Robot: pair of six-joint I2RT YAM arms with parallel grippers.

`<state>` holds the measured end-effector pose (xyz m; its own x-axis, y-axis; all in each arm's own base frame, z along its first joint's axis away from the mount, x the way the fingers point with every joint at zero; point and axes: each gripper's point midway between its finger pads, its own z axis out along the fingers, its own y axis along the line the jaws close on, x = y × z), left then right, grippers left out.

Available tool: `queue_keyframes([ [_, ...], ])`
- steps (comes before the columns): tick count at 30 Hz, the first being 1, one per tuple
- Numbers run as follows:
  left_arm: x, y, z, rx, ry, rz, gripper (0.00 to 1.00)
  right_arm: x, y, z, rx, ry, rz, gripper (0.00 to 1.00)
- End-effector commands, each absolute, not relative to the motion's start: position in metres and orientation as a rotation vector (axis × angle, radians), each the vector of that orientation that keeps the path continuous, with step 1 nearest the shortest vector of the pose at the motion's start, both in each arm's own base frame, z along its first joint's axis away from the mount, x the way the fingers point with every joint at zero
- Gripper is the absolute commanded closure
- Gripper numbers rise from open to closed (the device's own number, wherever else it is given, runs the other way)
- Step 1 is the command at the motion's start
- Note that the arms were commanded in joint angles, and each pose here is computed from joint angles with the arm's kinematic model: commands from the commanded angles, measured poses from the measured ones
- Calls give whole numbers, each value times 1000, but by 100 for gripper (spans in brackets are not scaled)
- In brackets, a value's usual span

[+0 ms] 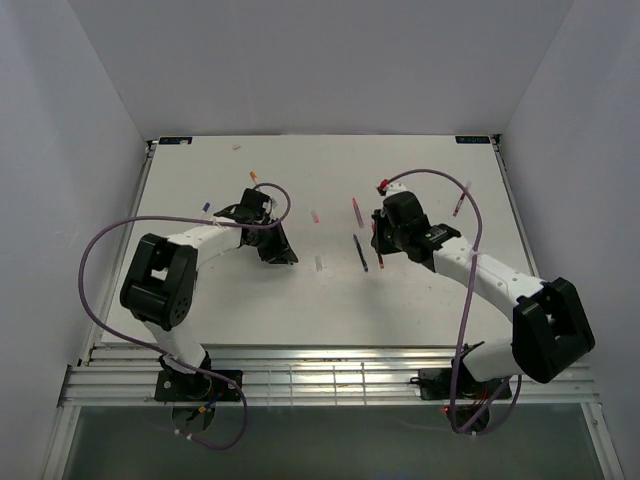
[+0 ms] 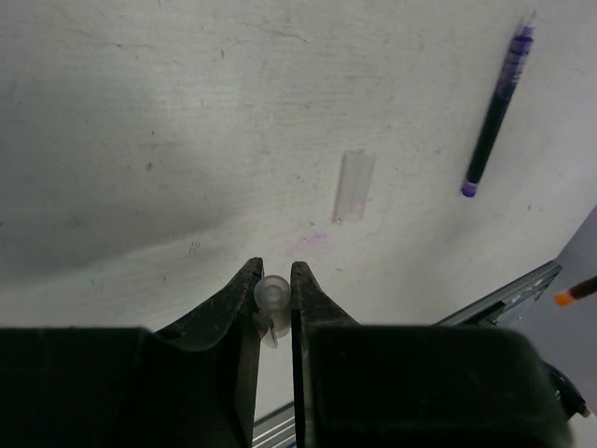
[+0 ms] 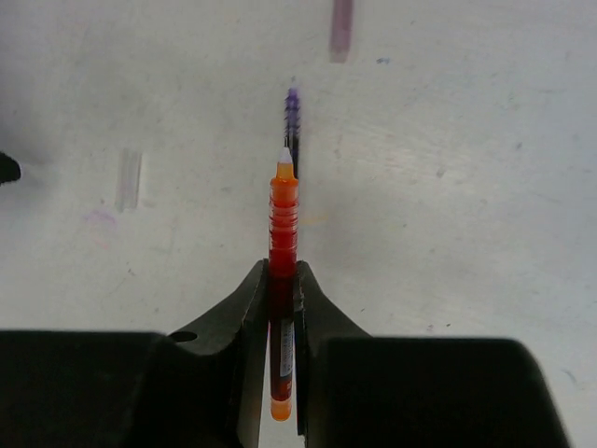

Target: Open the pen caps

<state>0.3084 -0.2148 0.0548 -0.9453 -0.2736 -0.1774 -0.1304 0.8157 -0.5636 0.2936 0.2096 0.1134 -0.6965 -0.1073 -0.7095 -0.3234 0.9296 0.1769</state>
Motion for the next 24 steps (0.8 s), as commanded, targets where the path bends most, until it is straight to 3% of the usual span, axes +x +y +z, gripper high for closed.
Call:
queue_keyframes([
  [1,327,-227,57,-212,2733,-823,100,325,201,120,-379,2349,325,92],
  [9,339,-232,35,-203,2778,-792,98,364,197,92,-400,2421,372,92],
  [14,341,-233,34,-189,2776,-793,91,371,200,81,-404,2430,387,92],
  [24,320,-247,22,-170,2822,-877,87,378,203,48,-395,2476,408,92],
])
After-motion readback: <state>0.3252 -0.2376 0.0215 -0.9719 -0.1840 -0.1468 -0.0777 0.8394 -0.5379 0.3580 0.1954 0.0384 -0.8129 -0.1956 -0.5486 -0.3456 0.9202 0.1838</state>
